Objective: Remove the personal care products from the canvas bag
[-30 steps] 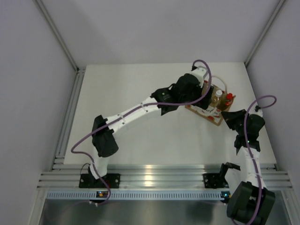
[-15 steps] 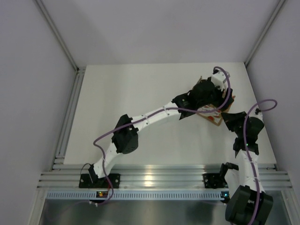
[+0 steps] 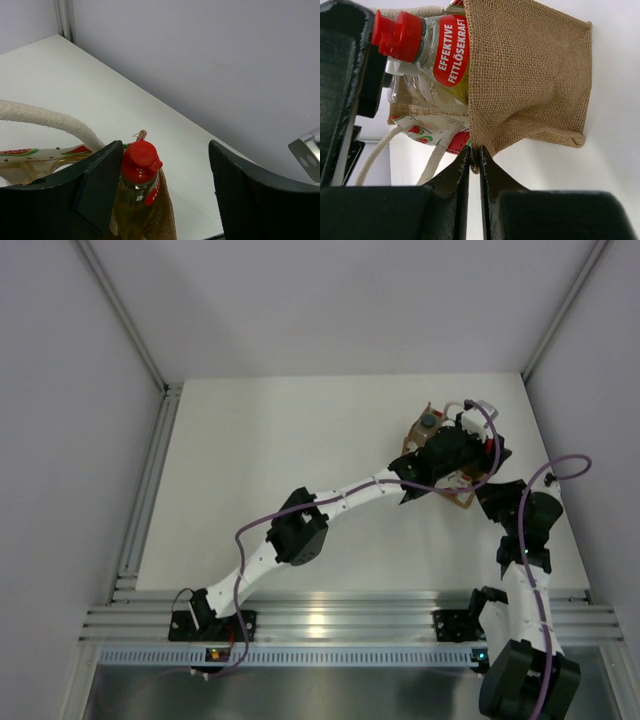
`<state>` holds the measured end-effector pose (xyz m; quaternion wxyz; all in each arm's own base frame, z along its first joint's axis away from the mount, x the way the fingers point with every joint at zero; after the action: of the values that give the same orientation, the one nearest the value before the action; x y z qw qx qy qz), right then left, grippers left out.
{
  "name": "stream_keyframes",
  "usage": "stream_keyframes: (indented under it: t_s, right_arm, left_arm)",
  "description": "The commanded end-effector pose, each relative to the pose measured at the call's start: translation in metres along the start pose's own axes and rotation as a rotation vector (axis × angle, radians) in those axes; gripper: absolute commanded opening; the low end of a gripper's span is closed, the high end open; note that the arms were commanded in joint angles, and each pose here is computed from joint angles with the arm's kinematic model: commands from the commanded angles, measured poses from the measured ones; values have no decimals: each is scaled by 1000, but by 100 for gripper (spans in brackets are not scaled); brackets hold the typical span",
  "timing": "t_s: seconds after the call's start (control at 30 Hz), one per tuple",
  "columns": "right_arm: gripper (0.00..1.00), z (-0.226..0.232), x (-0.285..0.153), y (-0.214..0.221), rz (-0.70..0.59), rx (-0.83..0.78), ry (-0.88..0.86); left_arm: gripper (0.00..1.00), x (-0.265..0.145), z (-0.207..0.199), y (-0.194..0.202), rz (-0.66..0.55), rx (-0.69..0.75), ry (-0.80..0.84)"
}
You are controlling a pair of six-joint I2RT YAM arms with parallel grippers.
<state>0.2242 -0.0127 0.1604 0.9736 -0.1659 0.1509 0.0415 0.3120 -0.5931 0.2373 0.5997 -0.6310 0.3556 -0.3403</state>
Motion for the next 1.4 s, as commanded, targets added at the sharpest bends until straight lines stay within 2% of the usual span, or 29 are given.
stream_keyframes:
  t_s: [0.0,0.03,0.27,0.5,0.57,0.6,0.7,0.77,0.8,0.83,0.93,1.1,1.37]
  right_arm:
    - [0,-35,-3,12,44,-2,136]
    - [0,-34,-4,12,43,-7,134]
    - [0,-31,-2,12,64,-10,126]
    - [0,-32,-1,10,64,-20,134]
    - [0,-31,0,10,67,-19,134]
    - [0,-31,-1,10,69,-21,131]
    - [0,-30,-1,10,67,-25,126]
    - [0,-30,-2,10,67,-25,124]
    - [0,-29,-1,10,67,-28,122]
    - [0,-30,-1,10,66,-27,124]
    - [0,-29,-1,9,63,-25,125]
    - [0,-30,0,9,54,-11,131]
    - [0,-30,1,5,16,24,143]
  left_arm:
    - [74,8,0,-30,-154,46,-21]
    - [74,10,0,-36,-170,50,-17]
    - [73,18,4,0,-114,89,-32]
    - [71,20,9,11,-98,101,-56]
    - [67,21,9,15,-95,100,-54]
    - [57,21,9,16,-96,97,-55]
    - [48,23,10,19,-102,98,-59]
    - [29,24,10,20,-104,97,-66]
    - [24,24,11,18,-106,95,-69]
    - [13,24,11,16,-109,95,-72]
    - [0,23,11,12,-112,96,-74]
    - [0,17,1,-14,-140,74,-31]
    - [0,-10,-36,-98,-257,97,26]
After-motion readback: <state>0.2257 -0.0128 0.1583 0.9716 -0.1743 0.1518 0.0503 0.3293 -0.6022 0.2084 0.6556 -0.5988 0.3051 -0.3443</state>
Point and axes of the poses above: each gripper's point midway between its finger pads, its own x axis out along the fingers, its own z axis along the line the jaws close on, y = z × x, the point moved 7 cm from there along -x, back along the fingers, and after that the axes turned 13 degrees about x, right-handed, at the moved point
